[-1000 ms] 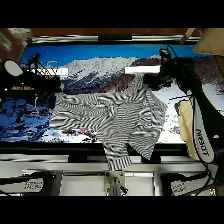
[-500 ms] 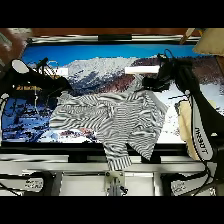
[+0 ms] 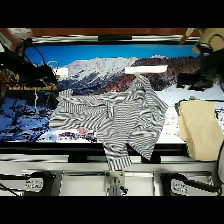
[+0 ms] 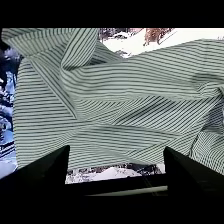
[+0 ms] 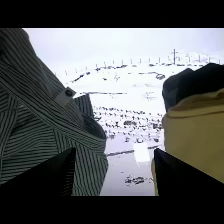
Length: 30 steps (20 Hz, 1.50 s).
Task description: Fold the shirts.
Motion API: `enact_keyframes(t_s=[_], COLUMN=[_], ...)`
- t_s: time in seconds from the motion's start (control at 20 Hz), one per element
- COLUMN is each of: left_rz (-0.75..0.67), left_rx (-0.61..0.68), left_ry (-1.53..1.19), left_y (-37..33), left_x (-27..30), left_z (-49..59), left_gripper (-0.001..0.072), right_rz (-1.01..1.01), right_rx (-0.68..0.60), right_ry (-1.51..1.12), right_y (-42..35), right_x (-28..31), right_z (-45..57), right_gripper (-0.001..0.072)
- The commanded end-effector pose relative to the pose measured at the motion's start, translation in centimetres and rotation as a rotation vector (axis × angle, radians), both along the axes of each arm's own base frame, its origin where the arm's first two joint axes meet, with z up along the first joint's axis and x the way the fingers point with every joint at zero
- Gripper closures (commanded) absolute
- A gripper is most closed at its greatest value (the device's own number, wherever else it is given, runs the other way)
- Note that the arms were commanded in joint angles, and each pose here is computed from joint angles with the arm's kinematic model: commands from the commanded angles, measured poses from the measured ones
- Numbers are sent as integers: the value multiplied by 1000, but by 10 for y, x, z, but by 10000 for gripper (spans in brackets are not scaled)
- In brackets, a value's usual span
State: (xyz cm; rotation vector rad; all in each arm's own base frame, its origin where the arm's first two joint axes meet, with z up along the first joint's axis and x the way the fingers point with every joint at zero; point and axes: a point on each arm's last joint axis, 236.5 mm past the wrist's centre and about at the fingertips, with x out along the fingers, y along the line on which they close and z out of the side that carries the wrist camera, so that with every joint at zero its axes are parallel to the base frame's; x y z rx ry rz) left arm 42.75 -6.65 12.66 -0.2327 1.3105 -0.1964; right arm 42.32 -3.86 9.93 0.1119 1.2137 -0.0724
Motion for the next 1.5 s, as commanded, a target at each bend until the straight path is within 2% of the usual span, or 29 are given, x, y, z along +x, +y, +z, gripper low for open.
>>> enact_keyframes(t_s=[0.0, 0.2, 0.65, 0.7, 0.75, 1.0, 1.2, 1.45], left_rz=[-8, -22, -18, -9, 3, 114, 276, 302], left_rx=[47, 43, -17, -26, -34, -61, -95, -121], left_ry=[55, 75, 215, 231, 233, 197, 193, 140], left_y=[7, -10, -83, -92, -99, -106, -104, -106], left_x=[-24, -44, -144, -151, -155, -147, -141, -126], left_z=[13, 2, -112, -125, -136, -170, -192, -189], left_gripper=[-8, -8, -9, -9, -9, -12, -12, -12], right_rz=[-67, -99, -71, -60, -37, -38, -18, -34], right_rx=[52, 188, 347, 355, 367, 394, 448, 481], right_ry=[110, 212, 290, 296, 300, 345, 370, 358], right_y=[-36, -33, 8, 10, 14, 22, 36, 43], right_x=[-48, -85, -120, -122, -124, -139, -149, -146], right_z=[7, -22, -81, -85, -89, -113, -127, -135], right_gripper=[117, 117, 117, 87, 24, 25, 25, 25])
